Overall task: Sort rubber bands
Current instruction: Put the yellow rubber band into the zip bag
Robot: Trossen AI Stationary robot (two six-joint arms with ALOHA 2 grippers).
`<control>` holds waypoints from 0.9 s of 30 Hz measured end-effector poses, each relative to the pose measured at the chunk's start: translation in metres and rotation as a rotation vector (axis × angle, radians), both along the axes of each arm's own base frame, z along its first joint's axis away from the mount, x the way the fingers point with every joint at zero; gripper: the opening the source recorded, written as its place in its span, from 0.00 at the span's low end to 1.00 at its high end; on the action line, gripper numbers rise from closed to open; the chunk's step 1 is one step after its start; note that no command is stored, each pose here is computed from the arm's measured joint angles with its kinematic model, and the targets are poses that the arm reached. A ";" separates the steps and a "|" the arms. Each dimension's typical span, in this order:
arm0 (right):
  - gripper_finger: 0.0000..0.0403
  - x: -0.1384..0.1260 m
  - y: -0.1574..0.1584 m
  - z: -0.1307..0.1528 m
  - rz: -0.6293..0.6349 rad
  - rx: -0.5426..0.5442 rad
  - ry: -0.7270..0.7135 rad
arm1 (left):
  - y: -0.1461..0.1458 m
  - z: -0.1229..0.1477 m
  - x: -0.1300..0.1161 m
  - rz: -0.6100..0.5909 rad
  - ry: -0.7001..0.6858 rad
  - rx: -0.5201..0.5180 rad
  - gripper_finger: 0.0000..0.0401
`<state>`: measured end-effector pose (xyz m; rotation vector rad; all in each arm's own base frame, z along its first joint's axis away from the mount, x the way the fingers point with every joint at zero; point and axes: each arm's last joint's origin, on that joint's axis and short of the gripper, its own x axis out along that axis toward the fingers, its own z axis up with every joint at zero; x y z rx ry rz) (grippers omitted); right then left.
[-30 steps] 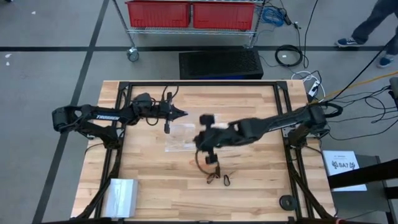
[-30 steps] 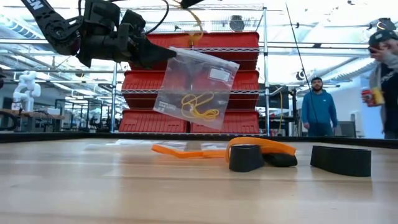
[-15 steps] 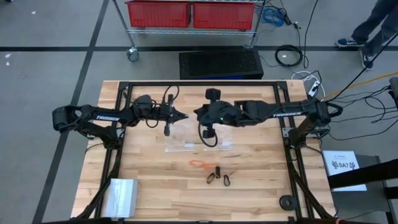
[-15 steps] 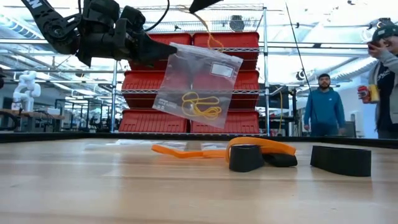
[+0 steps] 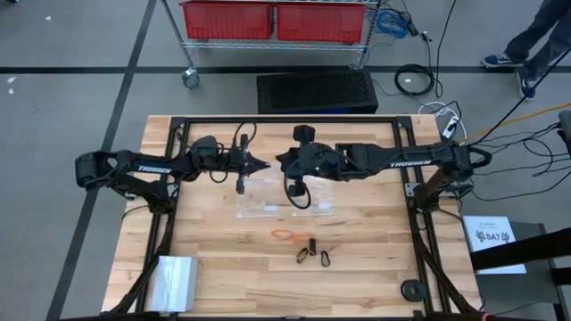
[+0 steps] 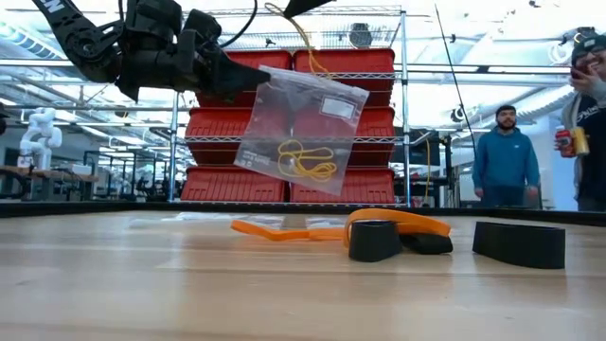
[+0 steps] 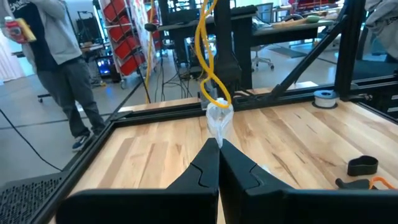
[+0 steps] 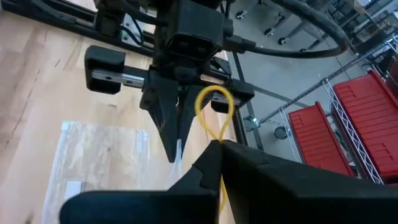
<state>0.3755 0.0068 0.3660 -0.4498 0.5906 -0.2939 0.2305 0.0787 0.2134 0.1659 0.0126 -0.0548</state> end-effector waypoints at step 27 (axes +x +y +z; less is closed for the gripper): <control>0.00 0.010 -0.026 -0.058 -0.167 0.343 0.242 | 0.000 0.005 0.000 0.000 -0.043 0.017 0.00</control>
